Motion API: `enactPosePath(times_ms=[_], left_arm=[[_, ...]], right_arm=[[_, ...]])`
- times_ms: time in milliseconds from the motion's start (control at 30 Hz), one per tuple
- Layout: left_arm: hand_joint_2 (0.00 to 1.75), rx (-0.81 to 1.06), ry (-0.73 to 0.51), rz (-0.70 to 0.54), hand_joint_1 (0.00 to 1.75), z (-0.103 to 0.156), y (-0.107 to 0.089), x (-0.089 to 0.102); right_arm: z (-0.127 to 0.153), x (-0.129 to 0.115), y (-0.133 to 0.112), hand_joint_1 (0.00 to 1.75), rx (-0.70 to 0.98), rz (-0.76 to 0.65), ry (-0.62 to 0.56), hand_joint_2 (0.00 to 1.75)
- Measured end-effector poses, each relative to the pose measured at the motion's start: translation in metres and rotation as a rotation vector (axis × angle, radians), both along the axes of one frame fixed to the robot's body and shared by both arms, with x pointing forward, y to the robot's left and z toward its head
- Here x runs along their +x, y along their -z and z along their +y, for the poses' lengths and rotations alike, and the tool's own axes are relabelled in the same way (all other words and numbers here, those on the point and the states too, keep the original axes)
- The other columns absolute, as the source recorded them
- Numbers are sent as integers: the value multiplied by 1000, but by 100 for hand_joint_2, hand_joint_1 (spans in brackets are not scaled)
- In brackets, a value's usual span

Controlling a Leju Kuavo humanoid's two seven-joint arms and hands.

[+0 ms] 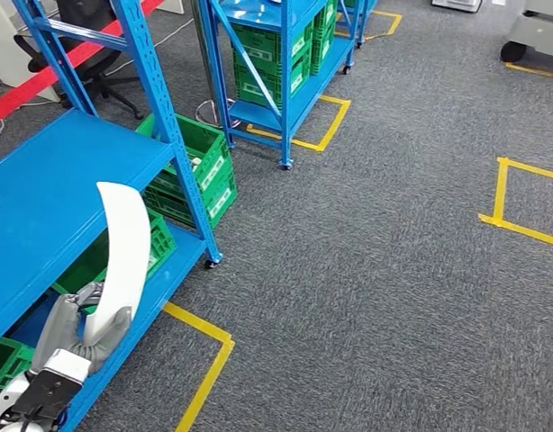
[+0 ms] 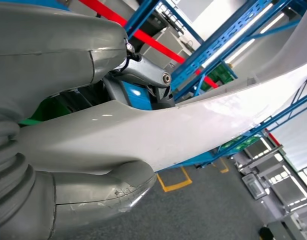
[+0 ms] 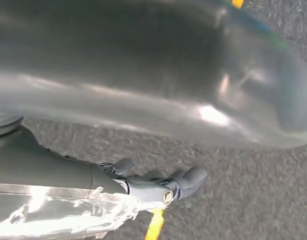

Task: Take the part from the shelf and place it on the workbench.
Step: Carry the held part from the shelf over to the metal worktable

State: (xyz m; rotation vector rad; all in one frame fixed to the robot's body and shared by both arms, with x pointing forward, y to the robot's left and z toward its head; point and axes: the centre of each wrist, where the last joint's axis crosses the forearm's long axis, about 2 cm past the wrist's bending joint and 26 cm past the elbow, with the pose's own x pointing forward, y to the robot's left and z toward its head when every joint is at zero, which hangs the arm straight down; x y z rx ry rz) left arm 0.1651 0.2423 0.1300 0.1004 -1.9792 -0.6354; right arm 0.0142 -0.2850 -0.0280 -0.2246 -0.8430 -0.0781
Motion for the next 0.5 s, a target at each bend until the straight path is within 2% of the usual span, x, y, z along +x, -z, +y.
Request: enactPosePath(times_ms=[500], left_arm=[[175, 5, 0, -15, 175, 2, -8, 10]], right_arm=[[1, -2, 4, 0, 38, 15, 60, 0]])
